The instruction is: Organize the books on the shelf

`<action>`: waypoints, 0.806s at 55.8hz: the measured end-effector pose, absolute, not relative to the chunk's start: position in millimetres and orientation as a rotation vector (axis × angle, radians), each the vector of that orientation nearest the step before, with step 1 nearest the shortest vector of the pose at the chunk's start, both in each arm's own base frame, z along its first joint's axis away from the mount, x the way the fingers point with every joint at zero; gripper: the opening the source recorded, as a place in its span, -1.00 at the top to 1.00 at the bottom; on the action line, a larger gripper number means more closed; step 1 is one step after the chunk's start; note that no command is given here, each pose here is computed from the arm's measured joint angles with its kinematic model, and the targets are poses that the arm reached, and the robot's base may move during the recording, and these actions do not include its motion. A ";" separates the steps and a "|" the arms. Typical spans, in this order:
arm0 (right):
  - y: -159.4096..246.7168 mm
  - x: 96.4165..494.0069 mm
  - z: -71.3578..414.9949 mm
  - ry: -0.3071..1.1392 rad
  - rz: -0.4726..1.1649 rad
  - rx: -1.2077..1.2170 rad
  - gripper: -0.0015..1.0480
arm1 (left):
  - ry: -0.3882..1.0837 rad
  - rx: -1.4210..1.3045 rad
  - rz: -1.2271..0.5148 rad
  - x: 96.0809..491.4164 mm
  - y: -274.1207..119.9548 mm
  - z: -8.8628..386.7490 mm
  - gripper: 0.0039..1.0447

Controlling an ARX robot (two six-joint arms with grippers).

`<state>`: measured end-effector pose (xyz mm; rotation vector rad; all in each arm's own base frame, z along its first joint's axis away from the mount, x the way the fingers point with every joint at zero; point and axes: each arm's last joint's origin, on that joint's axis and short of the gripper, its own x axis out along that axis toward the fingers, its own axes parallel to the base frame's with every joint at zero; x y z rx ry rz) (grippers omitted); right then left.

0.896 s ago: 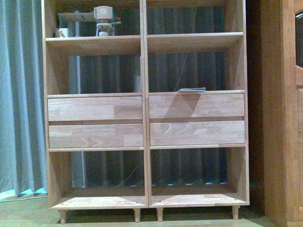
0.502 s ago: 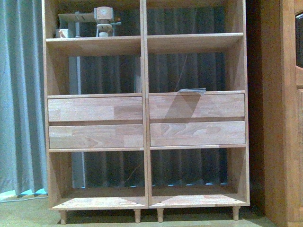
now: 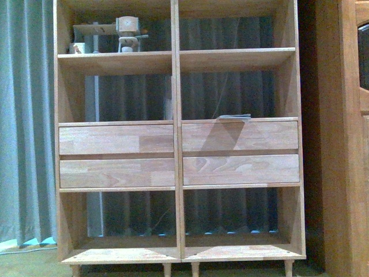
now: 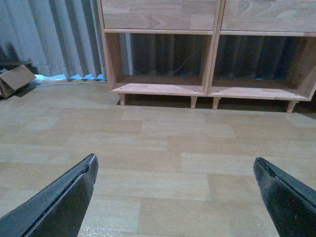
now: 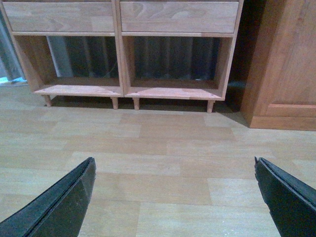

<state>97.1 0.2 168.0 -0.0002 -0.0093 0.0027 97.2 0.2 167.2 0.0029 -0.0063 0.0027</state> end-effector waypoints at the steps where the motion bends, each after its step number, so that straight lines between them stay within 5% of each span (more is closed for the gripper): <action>1: 0.2 97.1 168.0 -0.009 0.003 -0.001 -0.86 | -0.006 0.003 0.003 97.2 0.2 167.2 -0.86; 45: 0.2 97.1 168.0 -0.009 0.003 0.000 -0.86 | -0.006 0.002 0.002 97.2 0.2 167.2 -0.86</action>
